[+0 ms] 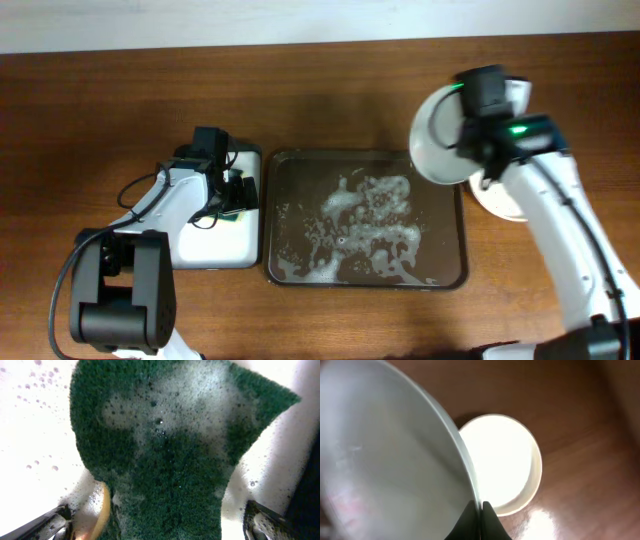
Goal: Clean dirty plates on tray and stack at the side
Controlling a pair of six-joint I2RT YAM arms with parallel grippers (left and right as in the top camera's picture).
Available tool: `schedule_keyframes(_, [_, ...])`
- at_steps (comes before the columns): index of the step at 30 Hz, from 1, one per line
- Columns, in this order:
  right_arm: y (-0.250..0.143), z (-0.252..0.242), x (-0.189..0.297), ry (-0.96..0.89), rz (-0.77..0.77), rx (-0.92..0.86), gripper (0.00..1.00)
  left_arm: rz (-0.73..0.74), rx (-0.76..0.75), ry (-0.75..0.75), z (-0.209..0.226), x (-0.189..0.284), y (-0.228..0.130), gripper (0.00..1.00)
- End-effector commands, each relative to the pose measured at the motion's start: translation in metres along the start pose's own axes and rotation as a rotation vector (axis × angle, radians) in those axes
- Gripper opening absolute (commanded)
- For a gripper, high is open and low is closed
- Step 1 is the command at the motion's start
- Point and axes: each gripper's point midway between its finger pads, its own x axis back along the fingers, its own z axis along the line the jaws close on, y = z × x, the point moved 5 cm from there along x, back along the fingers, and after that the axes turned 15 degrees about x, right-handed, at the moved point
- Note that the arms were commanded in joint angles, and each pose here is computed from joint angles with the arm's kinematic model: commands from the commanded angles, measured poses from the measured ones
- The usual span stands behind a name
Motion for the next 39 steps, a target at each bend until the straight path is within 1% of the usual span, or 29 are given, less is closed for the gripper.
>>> schedule_keyframes(1, [-0.009,-0.037,-0.033,0.195,0.109,-0.234,0.04,0.014,-0.006,-0.003,0.002,-0.003,-0.002,1.0])
schedule_keyframes(4, [-0.027,-0.07,-0.062,0.208,0.199,-0.357,0.04,0.014,-0.006,-0.004,0.002,-0.003,-0.002,1.0])
schedule_keyframes(8, [-0.05,-0.095,-0.099,0.216,0.305,-0.462,0.04,0.014,-0.006,-0.003,0.002,-0.003,-0.002,1.0])
schedule_keyframes(14, [-0.071,-0.107,-0.13,0.208,0.41,-0.514,0.04,0.014,-0.006,-0.003,0.002,-0.003,-0.002,1.0])
schedule_keyframes(17, [-0.072,-0.106,-0.132,0.208,0.415,-0.514,0.06,0.014,-0.006,-0.003,0.002,-0.003,-0.002,1.0])
schedule_keyframes(19, [-0.072,-0.106,-0.132,0.209,0.413,-0.514,0.16,0.014,-0.006,-0.003,0.002,-0.003,-0.002,1.0])
schedule_keyframes(21, [-0.072,-0.106,-0.132,0.21,0.413,-0.514,0.38,0.014,-0.006,-0.003,0.002,-0.003,-0.002,1.0])
schedule_keyframes(22, [-0.071,-0.105,-0.132,0.213,0.413,-0.514,0.44,0.014,-0.006,-0.003,0.002,-0.003,-0.002,1.0])
schedule_keyframes(26, [-0.073,-0.101,-0.13,0.24,0.429,-0.516,0.52,0.014,-0.006,-0.004,0.002,-0.003,-0.002,1.0])
schedule_keyframes(27, [-0.073,-0.098,-0.129,0.269,0.429,-0.515,0.54,0.014,-0.006,-0.003,0.002,-0.003,-0.002,1.0])
schedule_keyframes(28, [-0.069,-0.09,-0.127,0.338,0.418,-0.495,0.55,0.014,-0.006,-0.003,0.002,-0.003,-0.002,1.0])
schedule_keyframes(30, [-0.056,-0.064,-0.118,0.548,0.354,-0.389,0.58,0.007,-0.007,-0.007,0.001,-0.003,-0.001,1.0])
schedule_keyframes(31, [-0.051,-0.053,-0.113,0.617,0.329,-0.33,0.61,-0.003,-0.006,-0.013,-0.001,-0.002,0.002,1.0])
schedule_keyframes(33, [-0.049,-0.036,-0.107,0.655,0.324,-0.249,0.67,-0.023,-0.006,-0.024,-0.004,0.001,0.008,0.99])
schedule_keyframes(35, [-0.048,-0.018,-0.101,0.678,0.323,-0.15,0.71,-0.049,-0.006,-0.039,-0.009,0.009,0.016,0.99])
schedule_keyframes(39, [-0.046,0.03,-0.084,0.698,0.321,0.07,0.8,-0.127,-0.015,-0.085,-0.021,0.041,0.038,0.99])
